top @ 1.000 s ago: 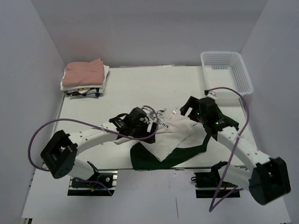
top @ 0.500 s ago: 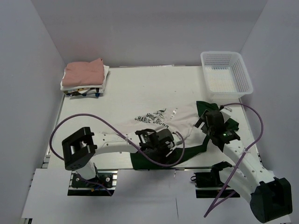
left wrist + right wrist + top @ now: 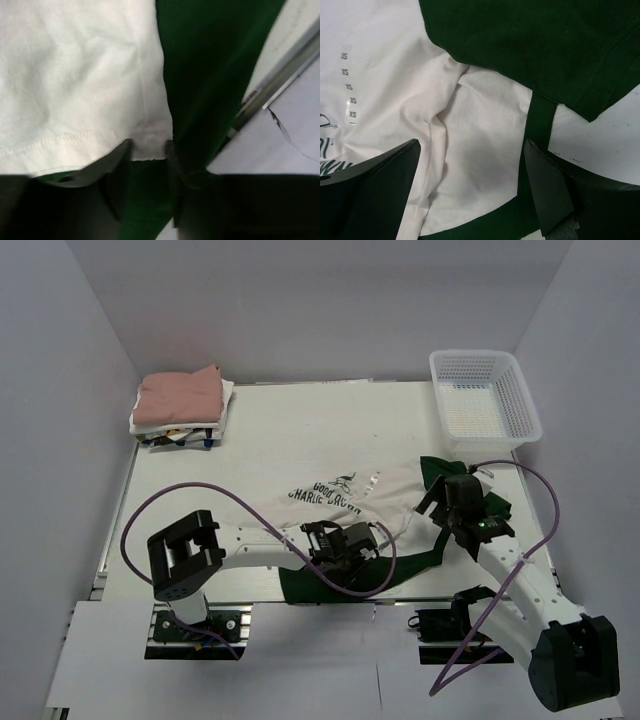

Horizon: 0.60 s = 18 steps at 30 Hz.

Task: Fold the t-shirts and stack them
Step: Flatten out the tshirt

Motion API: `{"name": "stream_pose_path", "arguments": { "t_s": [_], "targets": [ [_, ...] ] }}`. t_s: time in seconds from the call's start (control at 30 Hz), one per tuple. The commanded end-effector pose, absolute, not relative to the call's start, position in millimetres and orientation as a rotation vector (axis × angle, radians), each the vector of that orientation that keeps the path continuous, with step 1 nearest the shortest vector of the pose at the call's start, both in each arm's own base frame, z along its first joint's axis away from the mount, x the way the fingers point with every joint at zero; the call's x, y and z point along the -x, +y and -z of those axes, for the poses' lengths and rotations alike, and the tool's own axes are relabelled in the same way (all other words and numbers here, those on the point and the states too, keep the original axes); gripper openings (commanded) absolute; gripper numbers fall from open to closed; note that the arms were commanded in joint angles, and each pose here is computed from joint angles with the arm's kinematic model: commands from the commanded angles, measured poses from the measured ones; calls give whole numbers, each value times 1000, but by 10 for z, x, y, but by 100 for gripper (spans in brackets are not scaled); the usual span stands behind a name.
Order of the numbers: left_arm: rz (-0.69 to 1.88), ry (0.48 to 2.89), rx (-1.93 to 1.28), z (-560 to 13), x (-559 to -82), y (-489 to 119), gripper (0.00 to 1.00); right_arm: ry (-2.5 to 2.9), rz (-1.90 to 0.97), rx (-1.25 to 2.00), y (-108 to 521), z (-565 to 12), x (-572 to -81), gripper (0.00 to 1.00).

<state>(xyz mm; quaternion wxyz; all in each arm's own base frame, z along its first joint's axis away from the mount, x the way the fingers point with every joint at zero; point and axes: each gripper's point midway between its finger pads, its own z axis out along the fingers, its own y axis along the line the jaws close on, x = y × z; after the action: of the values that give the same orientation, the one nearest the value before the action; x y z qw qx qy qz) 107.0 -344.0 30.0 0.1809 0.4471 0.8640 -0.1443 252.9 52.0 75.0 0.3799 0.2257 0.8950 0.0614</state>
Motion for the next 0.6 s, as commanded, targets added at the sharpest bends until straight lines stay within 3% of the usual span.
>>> {"name": "stream_pose_path", "arguments": {
  "t_s": [0.0, 0.07, 0.1, 0.13, 0.3, 0.43, 0.57],
  "targets": [
    [378, 2401, -1185, -372, -1220, -3583, 41, 2213, -197, -561, 514, -895, -2590, 90],
    [367, 2395, -1176, -379, -1253, -3607, 30, 2205, -192, -572, 491, -891, -2588, 90],
    [366, 2395, -1132, -425, -1281, -3610, 6, 2205, -186, -576, 473, -885, -2580, 90],
    [361, 2387, -1092, -458, -1317, -3604, 0, 2208, -180, -582, 465, -868, -2577, 90],
    [286, 2256, -574, -1082, -1884, -3364, 0, 2242, -129, -605, 394, -804, -2553, 90],
    [99, 2098, -193, -1583, -2344, -2770, 0, 2223, -59, -645, 252, -817, -2536, 90],
    [56, 2017, 13, -1861, -2650, -2419, 0, 2203, 57, -695, 43, -816, -2492, 90]
  ]
}}
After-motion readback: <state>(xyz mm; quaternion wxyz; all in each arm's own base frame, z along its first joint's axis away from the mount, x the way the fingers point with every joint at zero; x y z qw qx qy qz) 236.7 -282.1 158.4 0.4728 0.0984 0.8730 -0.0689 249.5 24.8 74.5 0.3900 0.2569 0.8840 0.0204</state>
